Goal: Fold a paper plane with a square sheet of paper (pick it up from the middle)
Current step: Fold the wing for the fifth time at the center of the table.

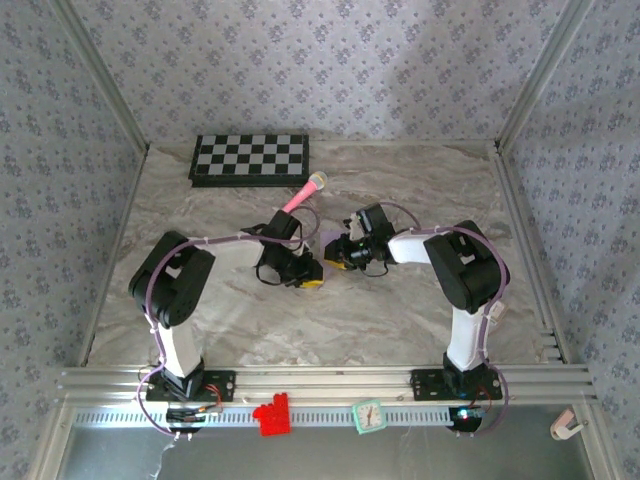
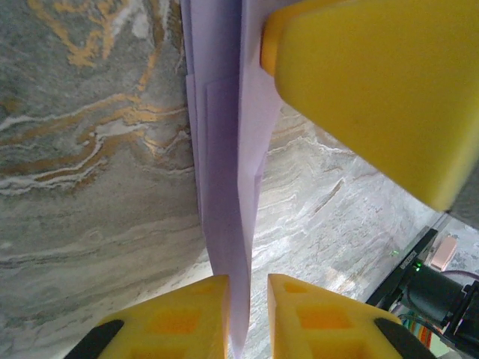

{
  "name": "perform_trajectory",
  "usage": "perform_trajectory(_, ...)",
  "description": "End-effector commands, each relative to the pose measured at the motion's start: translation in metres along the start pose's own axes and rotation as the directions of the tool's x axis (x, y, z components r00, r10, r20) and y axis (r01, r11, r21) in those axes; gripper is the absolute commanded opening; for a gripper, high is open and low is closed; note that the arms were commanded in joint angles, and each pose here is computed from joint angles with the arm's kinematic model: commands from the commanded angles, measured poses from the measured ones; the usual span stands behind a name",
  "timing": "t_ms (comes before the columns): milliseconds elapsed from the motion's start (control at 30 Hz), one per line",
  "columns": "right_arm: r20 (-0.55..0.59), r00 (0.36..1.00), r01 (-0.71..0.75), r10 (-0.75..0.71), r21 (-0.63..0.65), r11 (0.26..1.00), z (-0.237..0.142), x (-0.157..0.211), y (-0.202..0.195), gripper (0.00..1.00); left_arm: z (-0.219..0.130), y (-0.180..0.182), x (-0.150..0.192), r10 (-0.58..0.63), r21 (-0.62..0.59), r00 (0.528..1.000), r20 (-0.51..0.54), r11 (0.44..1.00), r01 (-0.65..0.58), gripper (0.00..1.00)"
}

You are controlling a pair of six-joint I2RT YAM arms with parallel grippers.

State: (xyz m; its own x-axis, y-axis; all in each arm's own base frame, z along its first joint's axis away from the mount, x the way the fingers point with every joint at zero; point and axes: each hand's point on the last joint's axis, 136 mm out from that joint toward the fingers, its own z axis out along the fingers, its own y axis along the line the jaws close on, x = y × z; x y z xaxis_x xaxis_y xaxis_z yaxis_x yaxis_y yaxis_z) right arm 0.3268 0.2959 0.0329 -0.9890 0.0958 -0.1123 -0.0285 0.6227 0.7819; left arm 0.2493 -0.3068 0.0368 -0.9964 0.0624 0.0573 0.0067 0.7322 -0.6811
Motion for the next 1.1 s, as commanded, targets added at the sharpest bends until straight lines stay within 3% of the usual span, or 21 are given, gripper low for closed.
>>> perform_trajectory(0,0.014,1.000,-0.006,0.006,-0.004,1.000,-0.004,0.002,0.002,0.30,0.003,-0.006,0.000,0.013,0.008,1.000,-0.021,1.000,-0.013,0.17)
perform_trajectory(300,0.044,0.999,0.028,-0.026,-0.047,0.998,-0.013,-0.002,0.016,0.31,0.001,-0.003,-0.001,0.068,-0.045,0.998,-0.013,0.997,-0.069,0.10)
perform_trajectory(533,0.061,0.998,0.039,-0.035,-0.059,0.998,-0.016,-0.005,0.019,0.31,0.000,-0.004,0.000,0.178,-0.104,0.984,-0.001,0.979,-0.178,0.05)
perform_trajectory(1067,0.137,0.990,0.042,-0.038,-0.026,0.999,-0.034,-0.011,0.015,0.34,0.001,-0.002,0.001,0.366,-0.162,0.929,0.045,0.921,-0.355,0.02)
